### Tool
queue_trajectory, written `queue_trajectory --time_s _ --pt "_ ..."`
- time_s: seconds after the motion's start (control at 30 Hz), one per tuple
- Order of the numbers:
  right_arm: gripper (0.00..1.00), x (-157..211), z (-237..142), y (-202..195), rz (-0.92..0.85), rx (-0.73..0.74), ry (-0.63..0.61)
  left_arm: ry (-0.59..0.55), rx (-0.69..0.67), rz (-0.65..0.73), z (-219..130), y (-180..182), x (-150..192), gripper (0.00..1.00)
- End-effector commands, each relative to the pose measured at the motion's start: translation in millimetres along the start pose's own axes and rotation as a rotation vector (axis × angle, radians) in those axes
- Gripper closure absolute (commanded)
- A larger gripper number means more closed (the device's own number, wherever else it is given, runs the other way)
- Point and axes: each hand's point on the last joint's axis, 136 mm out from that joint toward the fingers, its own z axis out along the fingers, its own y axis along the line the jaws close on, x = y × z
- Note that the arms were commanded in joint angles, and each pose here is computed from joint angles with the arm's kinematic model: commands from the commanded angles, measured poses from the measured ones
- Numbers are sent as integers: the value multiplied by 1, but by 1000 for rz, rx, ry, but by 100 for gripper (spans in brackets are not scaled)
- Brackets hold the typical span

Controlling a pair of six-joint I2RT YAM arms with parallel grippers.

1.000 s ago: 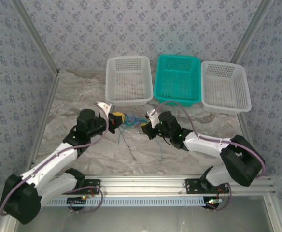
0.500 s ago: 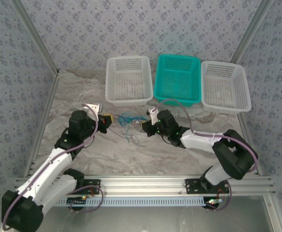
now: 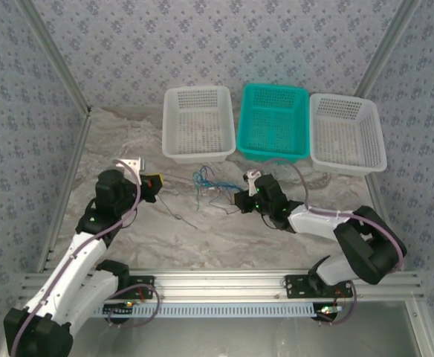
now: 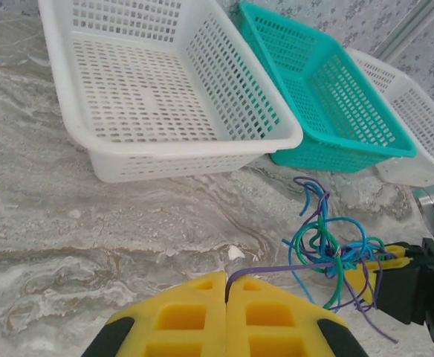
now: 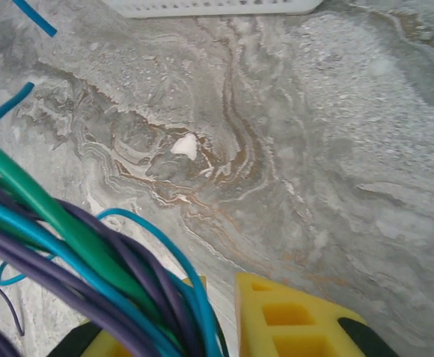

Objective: Untangle the cables

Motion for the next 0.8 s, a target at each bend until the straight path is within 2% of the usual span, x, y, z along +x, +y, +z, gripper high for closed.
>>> queue_trajectory --time_s 0.0,0.03,0.07,0.23,0.33,0.43,0.53,0.77 --pt "56 60 -22 -60 22 254 179 -316 -41 70 -25 -6 -91 100" --pt "45 54 -25 -49 4 201 162 -301 2 92 -23 -16 -89 100" --pt "41 45 -30 -34 -27 138 132 -277 45 113 -20 -25 -85 100" --pt "27 -5 -61 18 -179 -37 -68 -129 110 201 0 -48 -49 100" --pt "21 -31 -77 49 -251 -159 -174 -88 113 198 10 -53 -32 100" --pt "17 -45 -82 79 -303 -279 -204 -57 129 190 18 -58 -17 100" --pt "16 -49 -76 98 -307 -349 -174 -17 116 188 25 -58 -1 100" --pt "16 -51 -21 112 -360 -274 -151 25 46 183 25 -47 15 100"
